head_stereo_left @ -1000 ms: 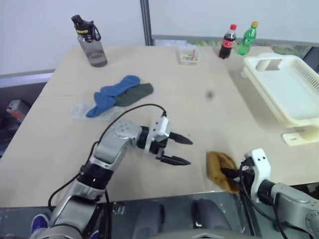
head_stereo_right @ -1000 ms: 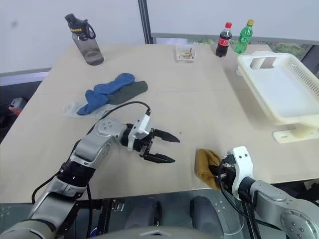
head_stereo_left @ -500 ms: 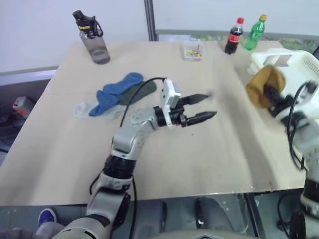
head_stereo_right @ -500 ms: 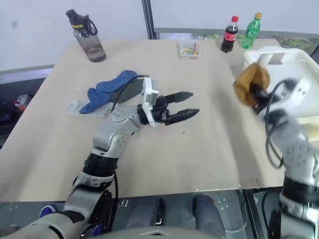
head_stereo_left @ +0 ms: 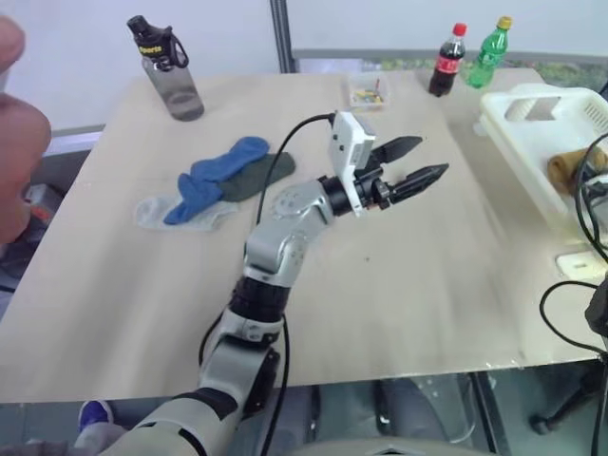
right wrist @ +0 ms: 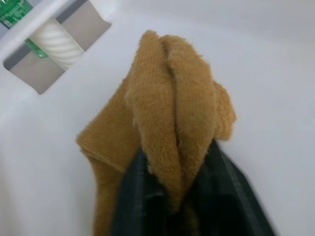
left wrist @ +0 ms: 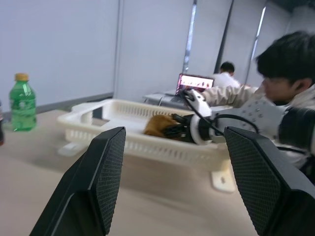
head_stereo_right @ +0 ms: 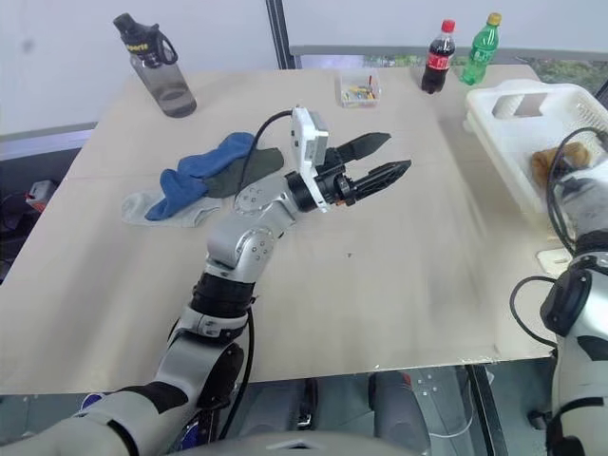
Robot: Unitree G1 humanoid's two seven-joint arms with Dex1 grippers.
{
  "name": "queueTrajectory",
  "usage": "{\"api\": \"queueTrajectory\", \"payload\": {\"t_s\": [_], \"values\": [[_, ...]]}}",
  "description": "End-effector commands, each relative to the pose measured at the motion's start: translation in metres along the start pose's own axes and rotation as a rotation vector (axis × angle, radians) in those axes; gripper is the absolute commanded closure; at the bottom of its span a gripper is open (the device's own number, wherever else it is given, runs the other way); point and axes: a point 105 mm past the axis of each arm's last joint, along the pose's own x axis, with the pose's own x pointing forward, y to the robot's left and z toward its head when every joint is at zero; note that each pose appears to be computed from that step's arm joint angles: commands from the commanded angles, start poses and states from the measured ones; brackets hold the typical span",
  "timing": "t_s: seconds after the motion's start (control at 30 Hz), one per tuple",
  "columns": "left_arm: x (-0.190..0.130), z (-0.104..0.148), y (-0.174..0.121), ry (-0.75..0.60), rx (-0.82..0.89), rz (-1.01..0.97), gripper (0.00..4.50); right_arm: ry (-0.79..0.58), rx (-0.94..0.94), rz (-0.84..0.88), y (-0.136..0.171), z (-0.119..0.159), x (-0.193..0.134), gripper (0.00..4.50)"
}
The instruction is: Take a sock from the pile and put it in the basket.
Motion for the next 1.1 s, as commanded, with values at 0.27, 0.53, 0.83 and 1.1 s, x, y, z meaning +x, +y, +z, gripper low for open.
{"api": "queueTrajectory", "payload": {"t_s": [0.27, 0.53, 0.83, 1.1], "values": [[-0.017, -0.019, -0.005, 0.094, 0.036, -0.021, 1.08, -0.082, -0.095, -0.024, -0.002, 0.057, -0.031, 0.02], [-0.062, -0.038, 0.003, 0.202, 0.055, -0.047, 1.08, -0.291, -0.534, 0.353, 0.072, 0.026, -0.141, 0.02], [-0.153, -0.036, 0.016, 0.338, 0.008, 0.068, 1.08, -0.006, -0.992, 0.670, 0.049, -0.093, -0.211, 0.02], [-0.206, -0.026, 0.017, 0.450, 0.002, 0.166, 1.08, 0.123, -0.996, 0.781, 0.028, -0.111, -0.237, 0.02]]}}
